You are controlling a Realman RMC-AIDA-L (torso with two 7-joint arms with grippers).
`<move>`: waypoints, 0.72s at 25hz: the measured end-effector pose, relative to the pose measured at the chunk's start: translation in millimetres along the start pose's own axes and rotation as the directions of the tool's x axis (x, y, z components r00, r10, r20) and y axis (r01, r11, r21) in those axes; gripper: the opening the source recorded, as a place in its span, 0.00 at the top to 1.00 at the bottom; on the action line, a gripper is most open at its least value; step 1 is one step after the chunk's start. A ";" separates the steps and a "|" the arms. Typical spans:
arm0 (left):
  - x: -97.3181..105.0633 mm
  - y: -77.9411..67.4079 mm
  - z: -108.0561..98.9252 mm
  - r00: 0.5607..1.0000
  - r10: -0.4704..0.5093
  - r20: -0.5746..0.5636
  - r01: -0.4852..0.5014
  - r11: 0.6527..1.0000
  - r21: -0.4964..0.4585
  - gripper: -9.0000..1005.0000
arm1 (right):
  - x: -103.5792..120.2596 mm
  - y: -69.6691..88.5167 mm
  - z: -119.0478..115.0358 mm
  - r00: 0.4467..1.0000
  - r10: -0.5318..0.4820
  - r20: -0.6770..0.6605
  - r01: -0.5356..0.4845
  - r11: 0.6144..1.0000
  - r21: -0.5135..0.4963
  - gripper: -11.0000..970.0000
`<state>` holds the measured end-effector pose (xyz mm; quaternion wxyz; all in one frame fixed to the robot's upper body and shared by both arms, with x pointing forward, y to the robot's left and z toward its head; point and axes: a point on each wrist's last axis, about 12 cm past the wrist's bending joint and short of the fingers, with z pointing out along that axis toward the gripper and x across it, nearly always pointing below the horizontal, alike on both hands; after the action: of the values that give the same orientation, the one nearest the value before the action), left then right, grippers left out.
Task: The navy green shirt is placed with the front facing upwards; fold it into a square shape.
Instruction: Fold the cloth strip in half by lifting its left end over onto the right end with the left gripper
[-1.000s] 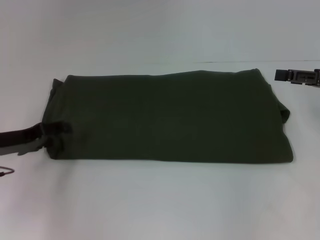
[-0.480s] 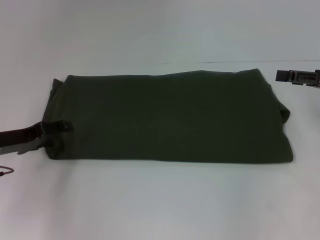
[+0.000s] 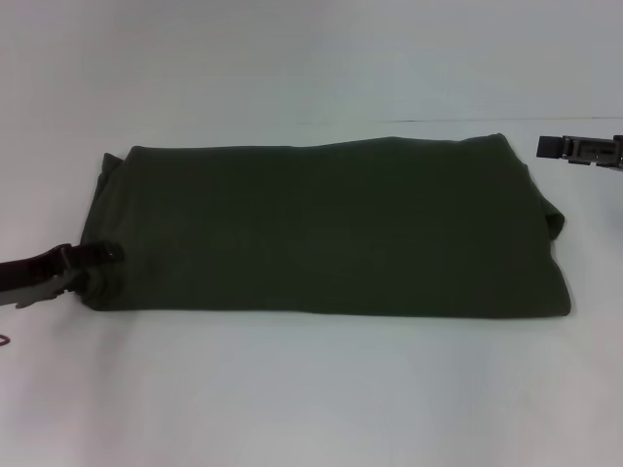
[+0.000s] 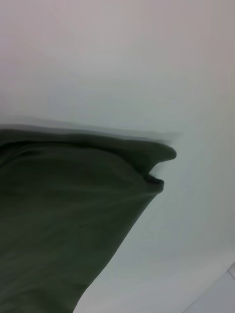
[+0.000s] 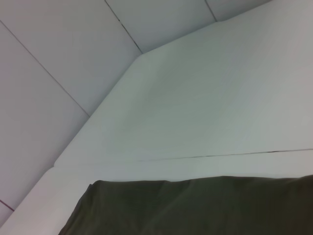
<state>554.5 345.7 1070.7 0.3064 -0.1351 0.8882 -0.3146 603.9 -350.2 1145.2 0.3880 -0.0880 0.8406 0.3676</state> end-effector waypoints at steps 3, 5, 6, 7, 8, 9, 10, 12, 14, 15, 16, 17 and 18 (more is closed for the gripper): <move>-0.1 2.4 -3.5 1.000 -0.002 0.007 0.002 1.000 -0.008 0.12 | -0.2 -0.2 -0.3 1.000 0.000 0.000 0.000 1.000 0.001 0.05; 0.1 4.0 -5.4 1.000 -0.004 0.011 0.004 1.000 -0.013 0.12 | -0.3 -0.2 -0.4 1.000 0.000 0.000 0.000 1.000 0.001 0.05; 0.8 5.2 -6.3 1.000 -0.006 0.012 0.007 1.000 -0.017 0.12 | -0.3 -0.2 -0.4 1.000 0.000 0.000 0.000 1.000 0.001 0.05; 0.8 5.2 -6.3 1.000 -0.006 0.012 0.007 1.000 -0.017 0.12 | -0.3 -0.3 -0.5 1.000 0.000 0.000 0.000 1.000 0.001 0.05; 1.0 5.9 -6.8 1.000 -0.007 0.013 0.008 1.000 -0.019 0.12 | -0.5 -0.4 -0.7 1.000 -0.001 0.000 0.001 1.000 0.002 0.05; 1.1 6.2 -7.0 1.000 -0.008 0.013 0.008 1.000 -0.020 0.12 | -0.8 -0.4 -0.7 1.000 -0.001 0.001 0.001 1.000 0.002 0.05; 1.2 6.7 -7.4 1.000 -0.008 0.014 0.008 1.000 -0.022 0.13 | -1.1 -0.2 -0.6 1.000 -0.002 0.001 0.002 1.000 0.002 0.05; 1.6 8.0 -8.1 1.000 -0.010 0.015 0.011 1.000 -0.026 0.13 | -1.6 0.0 -0.4 1.000 -0.003 0.001 0.003 1.000 0.001 0.05; 2.3 9.2 -8.8 1.000 -0.013 0.016 0.013 0.999 -0.029 0.13 | -1.8 0.1 -0.3 1.000 -0.003 0.001 0.003 1.000 0.001 0.05; 2.7 9.8 -9.1 1.000 -0.014 0.016 0.014 0.999 -0.030 0.13 | -1.9 0.1 -0.3 1.000 -0.003 0.001 0.003 1.000 0.001 0.05; 3.4 10.7 -9.6 1.000 -0.016 0.016 0.016 0.999 -0.032 0.13 | -2.0 0.2 -0.2 1.000 -0.004 0.001 0.004 1.000 0.000 0.05; 4.0 11.5 -10.2 1.000 -0.018 0.016 0.018 0.999 -0.034 0.13 | -2.2 0.3 -0.1 1.000 -0.004 0.001 0.004 1.000 0.000 0.05; 4.4 12.1 -10.6 1.000 -0.019 0.016 0.020 0.999 -0.035 0.12 | -2.3 0.4 0.0 1.000 -0.004 0.001 0.004 1.000 0.000 0.05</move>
<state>543.9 358.1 1067.4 0.3079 -0.1518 0.8898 -0.3006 605.4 -350.3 1147.0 0.3893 -0.0896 0.8401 0.3669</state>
